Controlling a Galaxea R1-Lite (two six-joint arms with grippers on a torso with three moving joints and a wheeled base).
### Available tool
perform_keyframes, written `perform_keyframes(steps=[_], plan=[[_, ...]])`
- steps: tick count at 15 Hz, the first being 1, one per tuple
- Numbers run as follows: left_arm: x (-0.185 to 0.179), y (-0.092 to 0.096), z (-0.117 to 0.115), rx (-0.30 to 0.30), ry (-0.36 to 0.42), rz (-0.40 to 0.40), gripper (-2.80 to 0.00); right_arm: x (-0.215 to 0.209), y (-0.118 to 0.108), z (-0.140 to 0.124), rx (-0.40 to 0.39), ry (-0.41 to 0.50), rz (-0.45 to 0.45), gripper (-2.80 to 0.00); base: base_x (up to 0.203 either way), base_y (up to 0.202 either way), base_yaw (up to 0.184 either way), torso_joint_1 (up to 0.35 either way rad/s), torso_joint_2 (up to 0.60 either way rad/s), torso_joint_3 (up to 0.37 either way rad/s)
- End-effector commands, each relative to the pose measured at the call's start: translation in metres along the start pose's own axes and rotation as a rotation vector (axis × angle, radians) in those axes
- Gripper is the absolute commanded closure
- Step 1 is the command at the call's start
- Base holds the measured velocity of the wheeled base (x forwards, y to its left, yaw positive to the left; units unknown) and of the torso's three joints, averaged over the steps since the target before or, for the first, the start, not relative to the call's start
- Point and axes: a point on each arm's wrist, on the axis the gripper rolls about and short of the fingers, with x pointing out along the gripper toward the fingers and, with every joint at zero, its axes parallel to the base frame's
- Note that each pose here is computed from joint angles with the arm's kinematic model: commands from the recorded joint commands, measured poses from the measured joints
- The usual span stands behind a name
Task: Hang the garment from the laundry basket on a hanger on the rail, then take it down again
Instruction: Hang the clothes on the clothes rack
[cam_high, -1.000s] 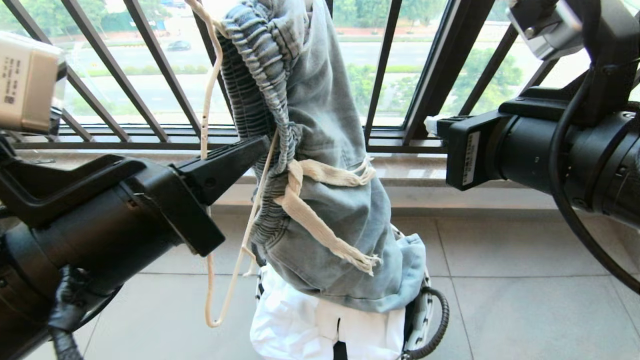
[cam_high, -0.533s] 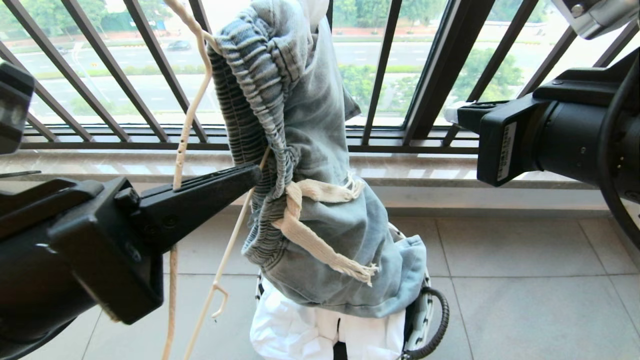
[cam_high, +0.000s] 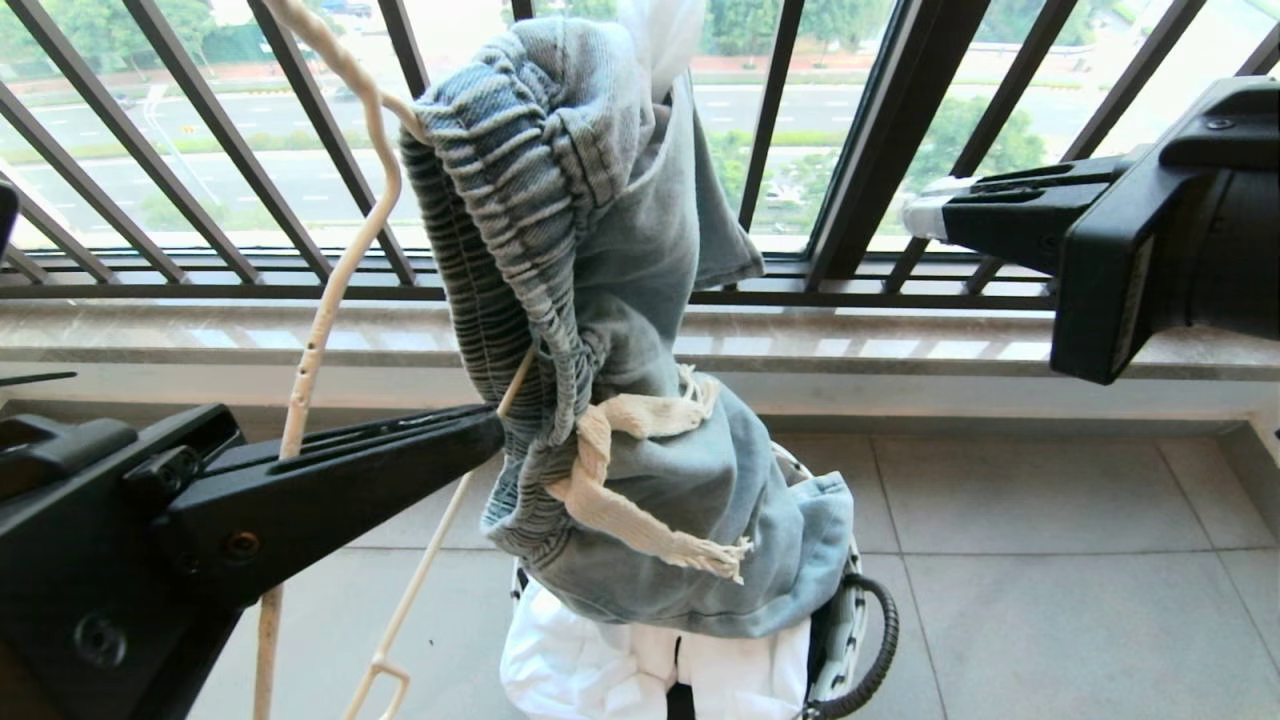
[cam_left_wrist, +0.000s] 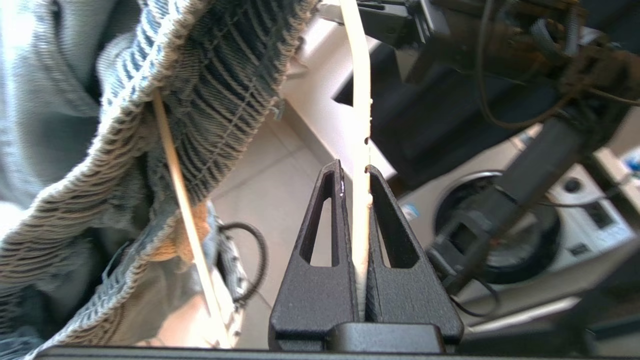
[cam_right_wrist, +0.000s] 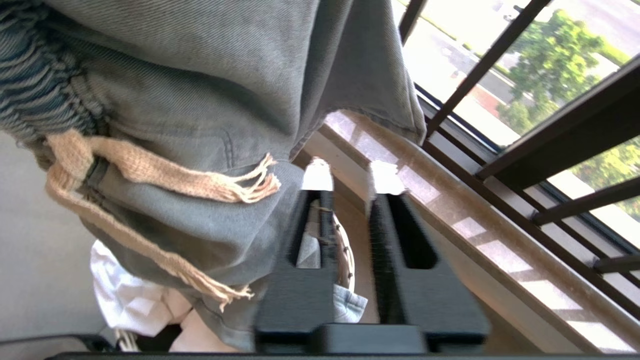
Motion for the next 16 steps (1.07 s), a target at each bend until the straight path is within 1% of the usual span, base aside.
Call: perform_keyframes(steps=[1,4,7,8,9,11,13,16], plan=[[-0.006,-0.004,0.002,-0.003,-0.001,-0.042,0.00,-0.015,-0.006,0.003,-0.028,-0.003,0.067,-2.80,0.000,0.000,0.000,0.000,0.00,0.000],[-0.007,-0.002,-0.006,-0.012,0.049,-0.093,0.00,-0.026,-0.010,0.009,-0.047,-0.013,0.137,-2.80,0.000,0.000,0.000,0.000,0.00,0.000],[-0.012,-0.004,-0.009,-0.016,0.073,-0.143,0.00,-0.034,-0.016,0.025,-0.052,-0.048,0.241,-2.80,0.000,0.000,0.000,0.000,0.00,0.000],[-0.013,-0.004,-0.010,-0.022,0.089,-0.145,0.00,-0.034,-0.017,0.030,-0.062,-0.050,0.275,-2.80,0.000,0.000,0.000,0.000,0.00,0.000],[-0.015,-0.005,-0.011,-0.035,0.123,-0.149,0.00,-0.032,-0.017,0.033,-0.076,-0.041,0.308,-2.80,0.000,0.000,0.000,0.000,0.00,0.000],[-0.019,-0.007,-0.011,-0.060,0.190,-0.175,0.00,-0.024,-0.012,0.031,-0.110,0.001,0.374,-2.80,0.000,0.000,0.000,0.000,0.00,0.000],[-0.022,-0.009,-0.013,-0.078,0.236,-0.210,0.00,-0.020,-0.009,0.029,-0.128,0.002,0.420,-2.80,0.000,0.000,0.000,0.000,0.00,0.000],[-0.025,-0.011,-0.013,-0.082,0.252,-0.253,0.00,-0.018,-0.005,0.025,-0.156,-0.008,0.514,-2.80,0.000,0.000,0.000,0.000,0.00,0.000]])
